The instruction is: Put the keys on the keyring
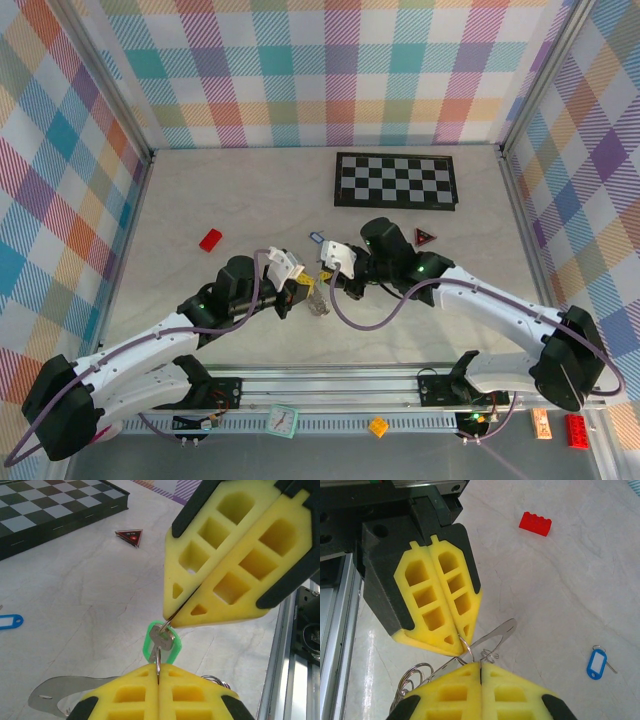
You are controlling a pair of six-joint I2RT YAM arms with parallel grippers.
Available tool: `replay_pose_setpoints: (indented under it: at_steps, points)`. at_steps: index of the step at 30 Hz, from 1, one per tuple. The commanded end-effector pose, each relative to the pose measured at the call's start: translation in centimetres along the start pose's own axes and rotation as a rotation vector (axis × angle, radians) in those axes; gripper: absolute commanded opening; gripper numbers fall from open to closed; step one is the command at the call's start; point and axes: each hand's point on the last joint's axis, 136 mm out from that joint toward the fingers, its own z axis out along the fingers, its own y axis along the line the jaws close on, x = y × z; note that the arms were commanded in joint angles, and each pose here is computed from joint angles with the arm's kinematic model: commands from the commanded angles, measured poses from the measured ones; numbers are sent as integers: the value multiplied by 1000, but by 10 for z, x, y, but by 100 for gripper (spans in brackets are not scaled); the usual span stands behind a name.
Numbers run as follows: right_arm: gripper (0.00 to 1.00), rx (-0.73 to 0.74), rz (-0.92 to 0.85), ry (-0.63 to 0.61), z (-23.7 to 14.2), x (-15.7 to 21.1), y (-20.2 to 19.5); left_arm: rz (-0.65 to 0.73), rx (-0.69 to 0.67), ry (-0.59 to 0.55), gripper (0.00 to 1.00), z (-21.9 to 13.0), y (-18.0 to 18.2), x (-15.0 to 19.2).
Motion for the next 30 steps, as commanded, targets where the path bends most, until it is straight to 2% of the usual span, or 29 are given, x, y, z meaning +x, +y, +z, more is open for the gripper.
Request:
replay_pose_setpoints:
  at_steps: [1, 22, 30]
  points:
    - [0, -4, -23, -3, 6, 1, 2, -3, -1, -76, 0, -2, 0, -23]
    - [0, 60, -34, -4, 1, -1, -4, -12, -15, -71, 0, -1, 3, -20]
    - [0, 24, -28, -28, 0, -4, 3, -13, -16, -71, 0, 0, 3, -21]
